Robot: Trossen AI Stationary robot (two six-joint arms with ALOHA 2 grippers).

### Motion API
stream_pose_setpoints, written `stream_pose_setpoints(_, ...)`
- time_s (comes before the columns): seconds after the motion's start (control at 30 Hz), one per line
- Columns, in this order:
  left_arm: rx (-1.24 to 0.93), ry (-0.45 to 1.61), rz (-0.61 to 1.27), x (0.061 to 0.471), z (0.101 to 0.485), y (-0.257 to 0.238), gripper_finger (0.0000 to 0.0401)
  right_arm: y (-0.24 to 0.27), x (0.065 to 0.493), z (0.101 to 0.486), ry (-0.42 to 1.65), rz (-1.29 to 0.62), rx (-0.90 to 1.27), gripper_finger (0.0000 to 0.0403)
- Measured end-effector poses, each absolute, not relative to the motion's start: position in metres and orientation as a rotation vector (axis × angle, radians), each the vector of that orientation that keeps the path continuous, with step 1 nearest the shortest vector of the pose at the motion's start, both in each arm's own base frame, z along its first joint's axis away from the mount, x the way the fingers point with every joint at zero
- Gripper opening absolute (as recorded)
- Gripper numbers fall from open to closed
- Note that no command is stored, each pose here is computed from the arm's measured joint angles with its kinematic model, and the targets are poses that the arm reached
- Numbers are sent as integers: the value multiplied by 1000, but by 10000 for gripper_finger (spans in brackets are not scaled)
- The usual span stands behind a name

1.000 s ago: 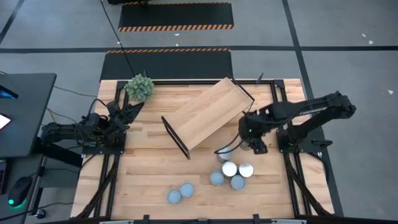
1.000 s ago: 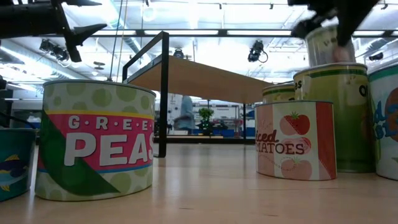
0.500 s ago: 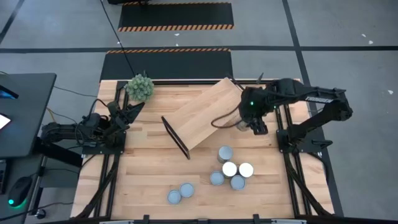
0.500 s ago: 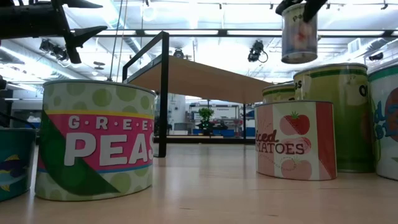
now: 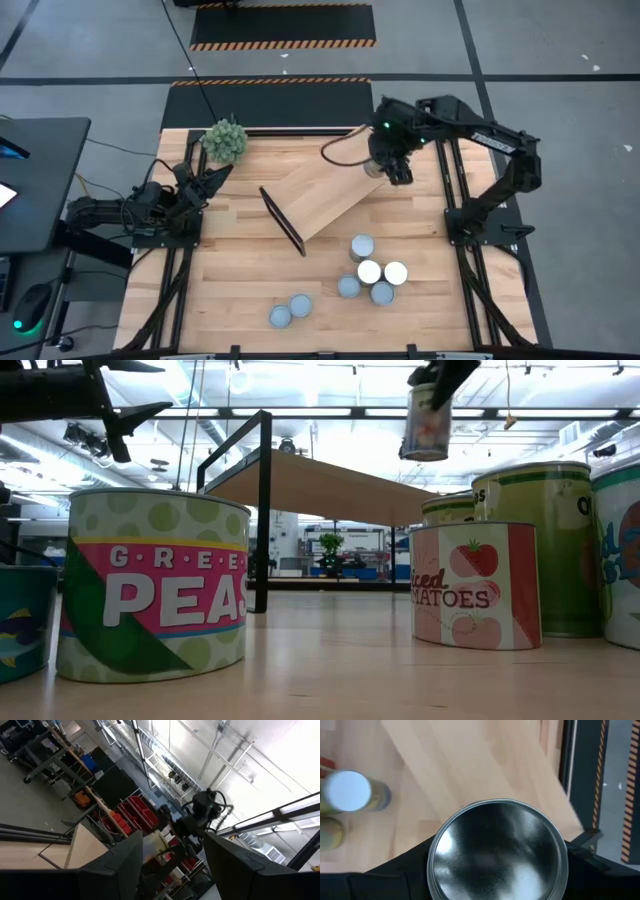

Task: Pick and place cans onto a shelf
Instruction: Put the canned peaches on the shelf

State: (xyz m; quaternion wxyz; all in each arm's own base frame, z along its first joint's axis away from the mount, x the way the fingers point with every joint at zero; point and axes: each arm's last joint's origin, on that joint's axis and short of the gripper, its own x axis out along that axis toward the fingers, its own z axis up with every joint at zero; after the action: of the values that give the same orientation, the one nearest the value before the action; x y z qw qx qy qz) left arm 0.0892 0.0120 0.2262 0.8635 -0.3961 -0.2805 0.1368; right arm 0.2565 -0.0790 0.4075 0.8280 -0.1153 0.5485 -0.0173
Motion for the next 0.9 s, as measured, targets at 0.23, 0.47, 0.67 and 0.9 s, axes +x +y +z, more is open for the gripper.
stream_pose_setpoints(0.23,-829,-585,281,89,226,12,215,-114,266,396,1181,14,-259,315)
stream_pose_setpoints(0.47,-729,-567,313,89,226,12,215,-153,266,388,1136,15,-266,315)
stream_pose_setpoints(0.67,-723,-562,336,89,225,12,215,-175,269,375,1131,42,-198,316)
stream_pose_setpoints(0.9,-722,-543,378,90,222,13,215,-187,275,366,1135,27,-185,317)
